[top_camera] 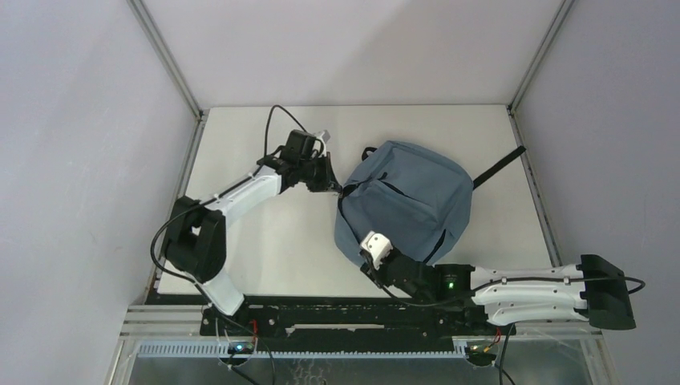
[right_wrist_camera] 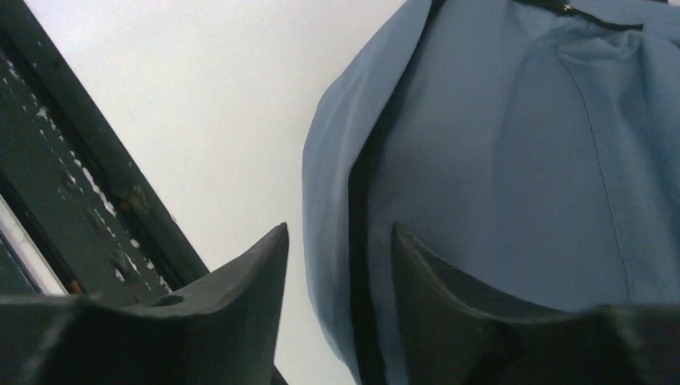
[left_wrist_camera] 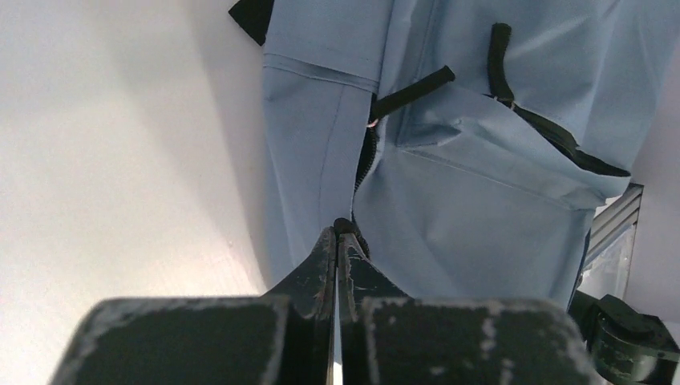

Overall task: Pack the student bag
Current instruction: Zip the student bag at the center of the board.

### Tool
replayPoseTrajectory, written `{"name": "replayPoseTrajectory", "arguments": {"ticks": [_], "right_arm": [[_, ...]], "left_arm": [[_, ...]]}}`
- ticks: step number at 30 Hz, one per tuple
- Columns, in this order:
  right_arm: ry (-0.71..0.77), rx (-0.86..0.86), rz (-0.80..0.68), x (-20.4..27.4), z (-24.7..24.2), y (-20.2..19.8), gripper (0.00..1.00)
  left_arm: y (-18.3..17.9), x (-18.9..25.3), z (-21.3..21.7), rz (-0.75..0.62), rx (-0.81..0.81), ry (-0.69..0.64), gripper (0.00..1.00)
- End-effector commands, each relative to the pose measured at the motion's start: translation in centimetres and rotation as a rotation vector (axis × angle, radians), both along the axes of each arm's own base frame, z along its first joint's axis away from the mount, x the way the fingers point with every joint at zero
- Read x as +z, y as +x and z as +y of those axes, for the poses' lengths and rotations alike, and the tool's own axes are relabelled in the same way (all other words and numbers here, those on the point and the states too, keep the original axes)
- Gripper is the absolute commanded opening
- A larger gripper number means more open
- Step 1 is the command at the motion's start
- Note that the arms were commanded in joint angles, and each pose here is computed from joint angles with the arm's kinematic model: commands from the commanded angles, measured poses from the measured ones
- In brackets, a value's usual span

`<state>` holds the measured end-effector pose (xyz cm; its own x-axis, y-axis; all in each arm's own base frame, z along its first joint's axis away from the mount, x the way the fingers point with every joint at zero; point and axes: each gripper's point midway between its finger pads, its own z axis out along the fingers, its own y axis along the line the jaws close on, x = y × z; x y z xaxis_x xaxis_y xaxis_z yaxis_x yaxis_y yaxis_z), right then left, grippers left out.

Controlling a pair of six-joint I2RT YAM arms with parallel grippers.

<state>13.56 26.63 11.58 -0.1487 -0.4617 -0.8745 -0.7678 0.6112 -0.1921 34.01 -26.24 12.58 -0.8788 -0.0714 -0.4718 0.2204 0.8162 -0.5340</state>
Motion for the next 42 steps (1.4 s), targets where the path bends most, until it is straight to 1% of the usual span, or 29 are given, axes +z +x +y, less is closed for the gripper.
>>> {"name": "replayPoseTrajectory", "arguments": {"ticks": [1, 2, 3, 5, 8, 11, 16, 21, 23, 26, 27, 28, 29, 31, 32, 38, 42], "right_arm": [[0.047, -0.019, 0.022, 0.6, -0.3, -0.5, 0.72], [0.073, -0.029, 0.009, 1.3, -0.1, -0.2, 0.78], [0.102, -0.043, -0.003, 2.0, 0.1, 0.1, 0.81], [0.169, -0.061, -0.015, 3.5, 0.9, 1.1, 0.84], [0.254, -0.111, -0.011, 5.2, 2.0, 3.2, 0.85], [0.295, -0.124, -0.013, 6.1, 3.6, 4.6, 0.85], [0.286, -0.149, -0.01, 5.7, 7.0, 6.6, 0.87], [0.293, -0.228, -0.047, 4.6, 9.0, 9.4, 0.86], [0.266, -0.269, -0.063, 3.5, 9.1, 10.7, 0.82], [0.212, -0.295, -0.063, 1.4, 8.9, 11.6, 0.71], [0.199, -0.295, -0.06, 1.0, 8.8, 11.5, 0.64], [0.191, -0.286, -0.06, 0.8, 8.6, 11.4, 0.55], [0.185, -0.263, -0.063, 0.5, 8.5, 10.9, 0.42], [0.193, -0.229, -0.064, 0.6, 8.0, 9.9, 0.03], [0.193, -0.221, -0.055, 0.5, 7.6, 9.3, 0.0], [0.102, -0.059, -0.006, -0.4, 6.0, 3.7, 0.0], [0.068, -0.021, 0.034, -1.1, 4.5, 1.3, 0.0]], "left_arm": [[2.3, 5.4, -2.5, -0.2, -0.056, -0.07, 0.0], [1.7, 5.3, -2.5, -0.193, -0.068, -0.071, 0.0], [1.3, 5.0, -2.4, -0.185, -0.076, -0.071, 0.0], [0.3, 4.5, -2.2, -0.17, -0.089, -0.07, 0.0], [-1.1, 3.6, -2.0, -0.149, -0.109, -0.065, 0.0], [-2.1, 2.5, -1.6, -0.126, -0.111, -0.054, 0.0], [-3.3, 1.2, -1.0, -0.09, -0.099, -0.053, 0.0], [-3.5, 1.8, -0.6, -0.118, -0.09, -0.053, 0.0], [-3.5, 2.1, -0.5, -0.127, -0.087, -0.052, 0.0], [-3.3, 2.5, -0.1, -0.14, -0.083, -0.046, 0.0], [-3.3, 2.6, 0.0, -0.141, -0.078, -0.046, 0.0], [-3.1, 2.7, 0.2, -0.139, -0.063, -0.043, 0.0], [-3.2, 2.8, 0.2, -0.137, -0.063, -0.044, 0.0], [-3.4, 3.2, 0.0, -0.141, -0.076, -0.049, 0.0], [-3.4, 3.3, 0.0, -0.143, -0.078, -0.049, 0.0], [-2.8, 3.5, 0.0, -0.153, -0.081, -0.03, 0.0], [-1.7, 3.6, 0.2, -0.158, -0.085, 0.022, 0.0]]}}
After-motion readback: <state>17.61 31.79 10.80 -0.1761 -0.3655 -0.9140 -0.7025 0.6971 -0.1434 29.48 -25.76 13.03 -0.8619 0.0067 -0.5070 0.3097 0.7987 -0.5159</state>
